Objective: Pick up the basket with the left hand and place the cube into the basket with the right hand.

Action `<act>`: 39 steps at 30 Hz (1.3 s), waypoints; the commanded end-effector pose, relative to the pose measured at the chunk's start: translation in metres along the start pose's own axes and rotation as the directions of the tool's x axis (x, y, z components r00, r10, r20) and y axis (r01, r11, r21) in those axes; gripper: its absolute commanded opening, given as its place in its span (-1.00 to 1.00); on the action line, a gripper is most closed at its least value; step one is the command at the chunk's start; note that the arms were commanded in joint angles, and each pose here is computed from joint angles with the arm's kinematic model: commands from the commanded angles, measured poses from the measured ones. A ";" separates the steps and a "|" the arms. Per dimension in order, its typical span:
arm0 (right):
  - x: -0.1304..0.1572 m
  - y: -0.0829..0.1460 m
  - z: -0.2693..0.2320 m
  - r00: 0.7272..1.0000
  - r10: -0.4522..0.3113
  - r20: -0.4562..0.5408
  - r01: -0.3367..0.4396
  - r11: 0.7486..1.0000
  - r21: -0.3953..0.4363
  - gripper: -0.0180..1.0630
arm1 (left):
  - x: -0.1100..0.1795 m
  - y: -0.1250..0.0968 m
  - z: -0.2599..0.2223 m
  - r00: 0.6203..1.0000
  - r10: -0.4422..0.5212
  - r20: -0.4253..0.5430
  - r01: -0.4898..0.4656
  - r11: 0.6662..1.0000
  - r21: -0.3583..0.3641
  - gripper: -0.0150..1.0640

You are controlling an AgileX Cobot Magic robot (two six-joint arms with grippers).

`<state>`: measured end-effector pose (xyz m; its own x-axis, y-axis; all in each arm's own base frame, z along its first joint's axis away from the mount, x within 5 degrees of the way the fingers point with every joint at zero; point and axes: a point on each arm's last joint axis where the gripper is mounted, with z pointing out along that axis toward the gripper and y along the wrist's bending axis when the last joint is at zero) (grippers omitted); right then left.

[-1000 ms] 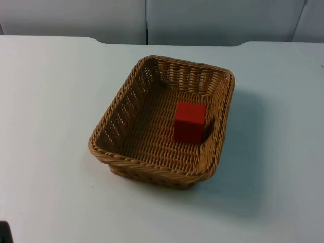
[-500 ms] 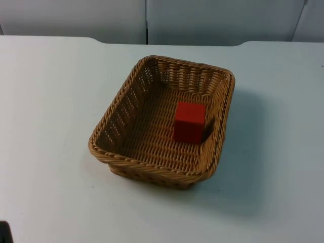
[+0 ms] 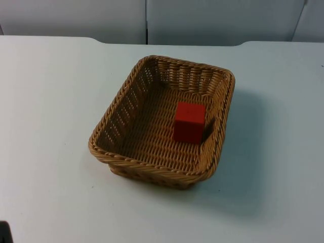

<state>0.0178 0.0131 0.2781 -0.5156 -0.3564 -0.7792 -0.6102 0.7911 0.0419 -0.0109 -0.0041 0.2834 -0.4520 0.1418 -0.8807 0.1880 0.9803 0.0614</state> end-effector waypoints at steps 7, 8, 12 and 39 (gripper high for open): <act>0.001 -0.006 -0.001 0.982 0.183 0.048 -0.189 0.955 0.227 -0.97 | 0.000 -0.001 0.000 1.000 -0.013 0.016 0.013 1.000 0.005 -0.98; 0.001 -0.007 -0.001 0.975 0.213 0.059 -0.220 0.939 0.265 -0.97 | 0.000 -0.001 0.000 1.000 -0.013 0.016 0.013 1.000 0.005 -0.98; 0.004 -0.009 -0.006 0.941 0.311 0.133 -0.338 0.850 0.404 -0.97 | 0.000 -0.001 0.000 1.000 -0.012 0.016 0.011 1.000 0.002 -0.98; 0.017 0.004 -0.024 0.912 0.275 0.306 -0.407 0.713 0.571 -0.97 | 0.000 -0.001 0.000 1.000 -0.011 0.016 0.011 1.000 0.002 -0.98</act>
<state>-0.0073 -0.0011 0.2798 -0.4589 0.0777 -0.8851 0.1229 0.9921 0.0233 -0.0109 -0.0043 0.2836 -0.4505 0.1406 -0.8816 0.1889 0.9802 0.0598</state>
